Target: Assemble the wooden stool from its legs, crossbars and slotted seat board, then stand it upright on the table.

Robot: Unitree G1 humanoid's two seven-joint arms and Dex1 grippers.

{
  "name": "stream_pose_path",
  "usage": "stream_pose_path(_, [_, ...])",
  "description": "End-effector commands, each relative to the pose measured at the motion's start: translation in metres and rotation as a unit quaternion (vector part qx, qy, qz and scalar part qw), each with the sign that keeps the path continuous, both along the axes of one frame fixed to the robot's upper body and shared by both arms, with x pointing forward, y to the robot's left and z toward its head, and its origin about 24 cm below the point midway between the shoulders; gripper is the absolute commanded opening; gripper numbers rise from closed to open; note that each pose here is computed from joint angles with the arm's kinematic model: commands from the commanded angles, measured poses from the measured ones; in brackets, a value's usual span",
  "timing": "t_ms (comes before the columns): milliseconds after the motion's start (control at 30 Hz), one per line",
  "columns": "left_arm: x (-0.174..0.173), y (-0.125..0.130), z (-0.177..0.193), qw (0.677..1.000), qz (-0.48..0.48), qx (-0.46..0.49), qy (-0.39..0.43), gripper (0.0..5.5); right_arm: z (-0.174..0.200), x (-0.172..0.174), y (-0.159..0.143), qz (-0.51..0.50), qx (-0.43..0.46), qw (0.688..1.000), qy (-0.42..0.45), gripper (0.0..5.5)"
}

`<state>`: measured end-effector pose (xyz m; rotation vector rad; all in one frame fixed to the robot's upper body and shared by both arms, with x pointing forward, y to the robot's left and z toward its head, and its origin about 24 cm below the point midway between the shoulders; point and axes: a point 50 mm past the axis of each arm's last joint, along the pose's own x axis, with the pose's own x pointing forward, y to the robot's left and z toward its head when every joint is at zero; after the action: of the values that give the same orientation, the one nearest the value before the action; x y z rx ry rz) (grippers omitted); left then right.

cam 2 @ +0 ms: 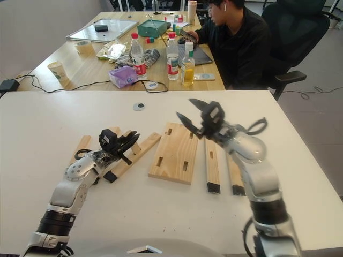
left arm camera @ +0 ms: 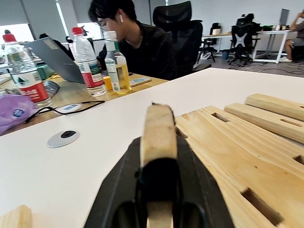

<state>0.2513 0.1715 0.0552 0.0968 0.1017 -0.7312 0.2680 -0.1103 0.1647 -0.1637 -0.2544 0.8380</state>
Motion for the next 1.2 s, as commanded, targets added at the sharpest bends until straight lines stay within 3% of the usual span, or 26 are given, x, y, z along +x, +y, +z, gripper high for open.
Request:
stream_pose_path(33, [-0.047,0.006,-0.084,0.967,-0.058,0.068,0.239,0.39,0.013,0.011,0.05,0.069,0.058,0.995,0.036,1.9])
stream_pose_path(233, [-0.052,-0.006,-0.084,0.961,-0.125,0.064,0.239,0.39,0.007,0.008,0.085,0.135,0.018,0.989,0.06,0.83])
stream_pose_path(400, [-0.054,-0.006,-0.087,0.961,-0.125,0.059,0.241,0.39,-0.014,0.0,0.097,0.159,-0.036,0.981,0.103,0.02])
stream_pose_path(500, [-0.054,-0.006,-0.087,0.961,-0.124,0.056,0.241,0.39,-0.01,0.002,0.097,0.149,-0.026,0.984,0.096,0.0])
stream_pose_path(700, [-0.054,-0.004,-0.088,0.961,-0.119,0.055,0.242,0.39,0.039,0.007,0.097,0.136,0.051,0.989,0.028,0.0])
stream_pose_path(767, [-0.054,-0.004,-0.088,0.961,-0.12,0.055,0.242,0.39,0.025,0.007,0.099,0.136,0.016,0.989,0.053,0.0])
stream_pose_path(833, [-0.054,-0.004,-0.088,0.961,-0.122,0.055,0.241,0.39,-0.012,0.006,0.098,0.13,-0.059,0.983,0.116,0.0])
stream_pose_path(933, [-0.053,-0.006,-0.087,0.961,-0.124,0.055,0.239,0.39,-0.077,-0.003,0.081,0.11,-0.198,0.943,0.245,0.0])
stream_pose_path(1000, [-0.053,-0.006,-0.086,0.962,-0.123,0.053,0.238,0.39,-0.1,-0.009,0.07,0.099,-0.263,0.915,0.289,0.0])
stream_pose_path(1067, [-0.052,-0.006,-0.086,0.962,-0.124,0.052,0.237,0.39,-0.099,-0.011,0.07,0.105,-0.267,0.913,0.291,0.0])
stream_pose_path(1200, [-0.051,-0.007,-0.086,0.964,-0.119,0.05,0.234,0.39,-0.047,0.006,0.085,0.108,-0.14,0.961,0.212,0.0])
